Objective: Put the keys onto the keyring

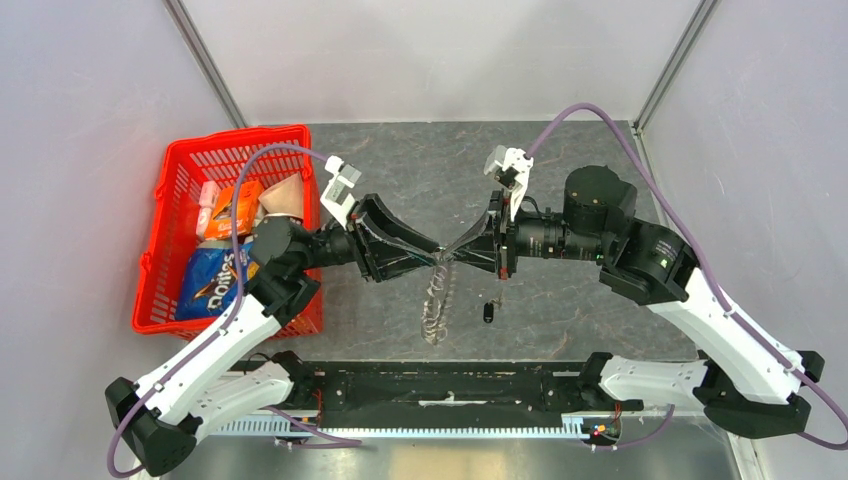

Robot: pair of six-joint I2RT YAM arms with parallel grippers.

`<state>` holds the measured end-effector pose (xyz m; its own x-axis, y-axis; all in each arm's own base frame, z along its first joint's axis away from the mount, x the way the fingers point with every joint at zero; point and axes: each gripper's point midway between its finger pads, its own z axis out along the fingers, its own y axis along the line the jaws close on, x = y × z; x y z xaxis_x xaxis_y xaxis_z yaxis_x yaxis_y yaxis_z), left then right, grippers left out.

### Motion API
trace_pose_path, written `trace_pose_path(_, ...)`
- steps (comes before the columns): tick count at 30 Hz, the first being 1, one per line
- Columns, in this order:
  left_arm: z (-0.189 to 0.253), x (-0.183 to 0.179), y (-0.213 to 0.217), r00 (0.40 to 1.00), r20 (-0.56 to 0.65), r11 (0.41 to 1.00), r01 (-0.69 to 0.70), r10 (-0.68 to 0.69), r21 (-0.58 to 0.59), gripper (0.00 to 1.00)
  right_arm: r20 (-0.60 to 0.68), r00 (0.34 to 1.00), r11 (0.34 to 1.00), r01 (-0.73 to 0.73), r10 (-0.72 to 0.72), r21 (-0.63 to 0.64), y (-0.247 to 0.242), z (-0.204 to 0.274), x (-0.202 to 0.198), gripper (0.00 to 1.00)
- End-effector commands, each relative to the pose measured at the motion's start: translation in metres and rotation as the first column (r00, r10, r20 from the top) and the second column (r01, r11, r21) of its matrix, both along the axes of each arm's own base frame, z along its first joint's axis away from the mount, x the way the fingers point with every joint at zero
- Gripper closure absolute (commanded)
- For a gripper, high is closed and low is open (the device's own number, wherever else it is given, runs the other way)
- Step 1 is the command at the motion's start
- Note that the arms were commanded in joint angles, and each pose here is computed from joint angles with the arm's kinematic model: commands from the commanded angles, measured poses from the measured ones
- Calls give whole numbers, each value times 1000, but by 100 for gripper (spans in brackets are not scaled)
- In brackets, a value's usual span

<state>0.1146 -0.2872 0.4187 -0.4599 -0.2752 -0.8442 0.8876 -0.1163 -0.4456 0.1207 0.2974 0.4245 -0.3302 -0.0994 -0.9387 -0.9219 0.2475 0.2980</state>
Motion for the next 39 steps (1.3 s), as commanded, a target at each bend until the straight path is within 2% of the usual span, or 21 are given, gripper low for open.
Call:
trace_pose_path(1, 10, -11, 5, 999, 26, 999, 36, -35, -30, 56, 53, 998, 991, -33, 26, 126, 0, 39, -8, 100)
trace_pose_path(7, 12, -11, 5, 999, 31, 999, 38, -37, -38, 62, 43, 998, 991, -48, 43, 127, 2, 38, -11, 100)
trace_pose_path(30, 15, -11, 2, 998, 24, 996, 63, -62, -65, 69, 33, 996, 988, -91, 88, 124, 1, 31, -20, 100)
trace_pose_path(39, 12, -11, 2, 998, 17, 996, 67, -66, -60, 85, 45, 996, 986, -85, 79, 144, 0, 35, -19, 100)
